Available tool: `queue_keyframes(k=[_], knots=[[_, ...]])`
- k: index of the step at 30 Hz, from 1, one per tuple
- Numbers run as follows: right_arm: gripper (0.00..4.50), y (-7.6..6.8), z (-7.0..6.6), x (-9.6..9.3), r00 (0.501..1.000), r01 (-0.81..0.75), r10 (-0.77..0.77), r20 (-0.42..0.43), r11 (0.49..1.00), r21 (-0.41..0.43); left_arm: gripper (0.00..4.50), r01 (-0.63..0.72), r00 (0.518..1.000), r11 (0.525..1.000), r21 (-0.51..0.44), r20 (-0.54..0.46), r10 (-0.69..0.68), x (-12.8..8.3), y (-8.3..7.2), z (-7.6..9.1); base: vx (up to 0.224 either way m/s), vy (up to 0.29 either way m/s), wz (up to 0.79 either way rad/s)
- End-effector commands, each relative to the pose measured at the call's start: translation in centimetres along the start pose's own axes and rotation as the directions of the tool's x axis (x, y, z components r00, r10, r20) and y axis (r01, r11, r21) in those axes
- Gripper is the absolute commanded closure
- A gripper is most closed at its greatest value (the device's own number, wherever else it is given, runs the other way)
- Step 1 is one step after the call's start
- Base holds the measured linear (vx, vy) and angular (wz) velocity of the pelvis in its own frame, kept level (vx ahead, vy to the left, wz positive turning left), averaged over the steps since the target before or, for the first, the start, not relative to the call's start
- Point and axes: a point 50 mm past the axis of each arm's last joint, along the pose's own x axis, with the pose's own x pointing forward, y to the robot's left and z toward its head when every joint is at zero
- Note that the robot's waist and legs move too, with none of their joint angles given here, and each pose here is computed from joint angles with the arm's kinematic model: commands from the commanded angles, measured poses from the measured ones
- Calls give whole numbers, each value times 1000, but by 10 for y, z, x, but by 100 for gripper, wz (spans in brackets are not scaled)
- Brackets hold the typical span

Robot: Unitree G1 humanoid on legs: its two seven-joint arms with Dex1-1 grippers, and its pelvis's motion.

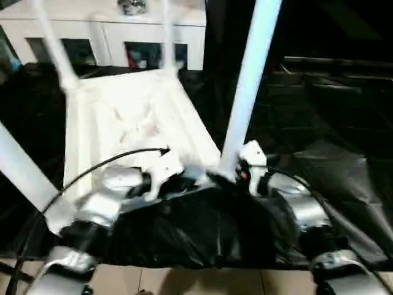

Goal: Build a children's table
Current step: Rotate leg to tighten

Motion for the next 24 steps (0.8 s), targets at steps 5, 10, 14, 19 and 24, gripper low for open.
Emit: queue_keyframes(k=[5,10,14,19,24], knots=[[59,21,-4,5,955,-287,285,-78,958,-11,450,175,985,984,40,-11,-175,6,-13,1,0,0,0],[110,24,-6,4,927,-362,359,-105,932,-13,450,191,982,981,40,-21,-190,-1,-10,0,0,0,0],[136,28,-4,5,907,-411,410,-93,912,16,450,206,979,978,34,-16,-205,-2,-9,1,0,0,0],[165,30,-6,4,895,-433,433,-103,901,28,450,222,975,974,32,-17,-222,-2,-10,0,0,0,0],[174,29,-7,5,927,-367,369,-70,929,44,450,194,981,980,39,-6,-194,4,-10,2,0,0,0]])
